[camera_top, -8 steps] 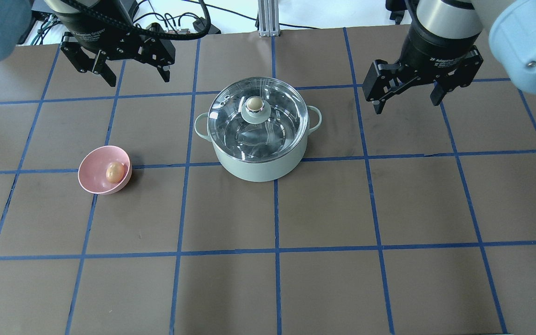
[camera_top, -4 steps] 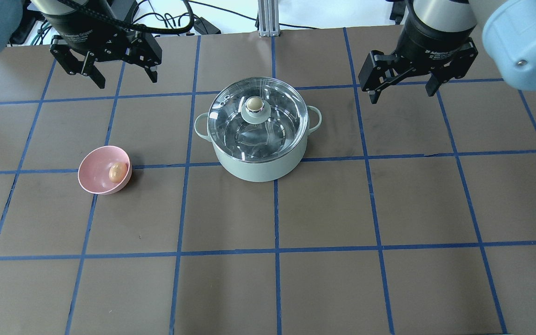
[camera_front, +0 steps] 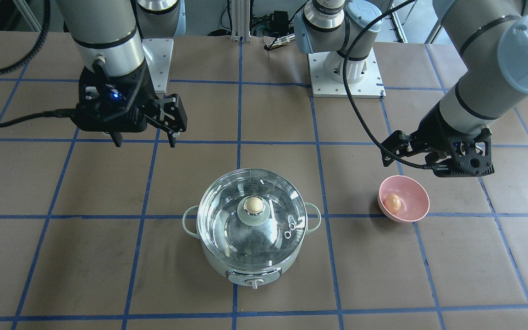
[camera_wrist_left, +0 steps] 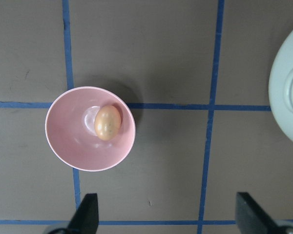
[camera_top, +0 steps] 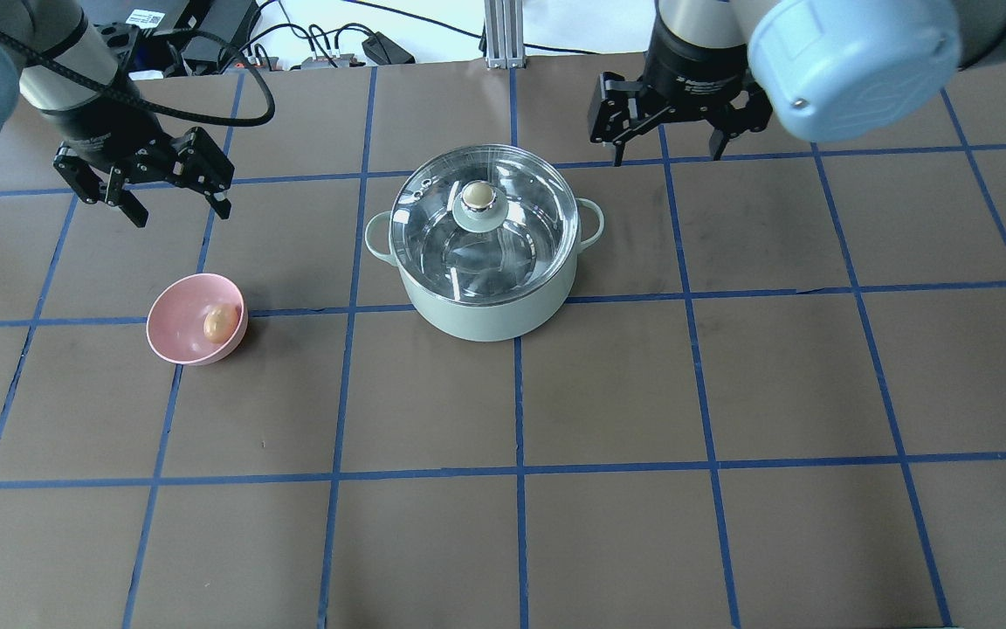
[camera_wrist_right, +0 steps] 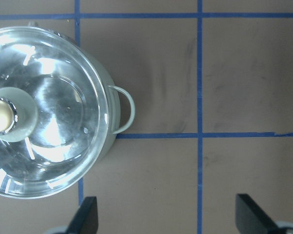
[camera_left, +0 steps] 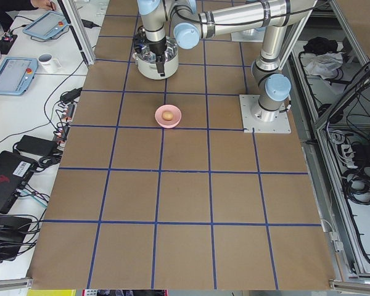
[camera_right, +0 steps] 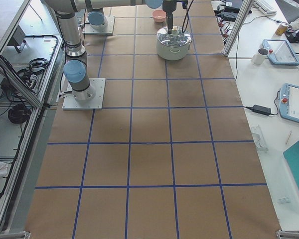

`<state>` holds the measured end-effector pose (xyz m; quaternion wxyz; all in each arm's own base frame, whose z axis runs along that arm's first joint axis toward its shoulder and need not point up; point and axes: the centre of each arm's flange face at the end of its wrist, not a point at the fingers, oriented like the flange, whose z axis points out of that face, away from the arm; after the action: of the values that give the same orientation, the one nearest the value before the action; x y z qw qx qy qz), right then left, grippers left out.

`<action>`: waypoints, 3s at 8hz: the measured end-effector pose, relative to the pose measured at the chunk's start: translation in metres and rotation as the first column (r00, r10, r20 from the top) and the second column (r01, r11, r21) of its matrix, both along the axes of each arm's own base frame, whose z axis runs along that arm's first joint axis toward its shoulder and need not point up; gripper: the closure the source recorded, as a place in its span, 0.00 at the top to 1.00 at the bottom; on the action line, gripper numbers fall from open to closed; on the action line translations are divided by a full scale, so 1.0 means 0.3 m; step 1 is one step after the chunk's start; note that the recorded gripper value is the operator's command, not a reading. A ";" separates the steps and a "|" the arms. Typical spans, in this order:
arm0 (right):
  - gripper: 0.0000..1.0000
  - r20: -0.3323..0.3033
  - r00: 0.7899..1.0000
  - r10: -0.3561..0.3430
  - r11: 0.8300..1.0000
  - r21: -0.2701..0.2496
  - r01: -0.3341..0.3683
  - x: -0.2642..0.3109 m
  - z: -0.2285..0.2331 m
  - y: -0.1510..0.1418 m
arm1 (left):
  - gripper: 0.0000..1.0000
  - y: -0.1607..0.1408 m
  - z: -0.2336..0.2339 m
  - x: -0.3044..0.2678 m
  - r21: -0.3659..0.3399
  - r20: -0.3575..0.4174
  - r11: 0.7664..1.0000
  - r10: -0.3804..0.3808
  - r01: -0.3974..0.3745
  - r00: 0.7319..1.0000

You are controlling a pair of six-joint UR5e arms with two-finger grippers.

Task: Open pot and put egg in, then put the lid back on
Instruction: 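Move the left gripper over the egg while the right gripper reaches the lid knob, then lower the left gripper onto the egg while the right gripper grasps the lid knob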

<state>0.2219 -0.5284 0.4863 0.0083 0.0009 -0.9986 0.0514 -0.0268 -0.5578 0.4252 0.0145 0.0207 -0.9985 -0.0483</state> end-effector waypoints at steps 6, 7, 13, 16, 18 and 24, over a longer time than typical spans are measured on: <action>1.00 0.108 0.990 -0.090 0.990 -0.094 0.100 0.355 -0.270 -0.154 | 1.00 -0.065 -0.384 0.232 0.067 -0.003 0.987 -0.147 0.147 0.989; 1.00 0.131 0.984 -0.118 0.988 -0.089 0.130 0.378 -0.296 -0.162 | 1.00 -0.072 -0.431 0.241 0.072 -0.005 0.986 -0.150 0.150 0.989; 0.68 0.176 0.967 -0.184 0.977 -0.072 0.199 0.518 -0.430 -0.165 | 1.00 -0.105 -0.648 0.269 0.143 0.007 0.973 -0.184 0.182 0.983; 0.68 0.173 0.969 -0.178 0.979 -0.067 0.192 0.535 -0.448 -0.160 | 1.00 -0.076 -0.672 0.272 0.207 0.006 0.959 -0.199 0.193 0.980; 0.68 0.178 0.968 -0.175 0.979 -0.070 0.190 0.540 -0.453 -0.163 | 1.00 -0.055 -0.695 0.267 0.232 -0.002 0.952 -0.203 0.198 0.979; 0.33 0.183 0.970 -0.162 0.981 -0.075 0.178 0.543 -0.456 -0.163 | 1.00 -0.052 -0.742 0.265 0.250 -0.024 0.945 -0.212 0.211 0.977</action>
<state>0.3847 -0.5774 0.3496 -0.0757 -0.0896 -0.9885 0.0956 0.0528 -0.5733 0.2027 0.0051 -0.0846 -0.9808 -0.1756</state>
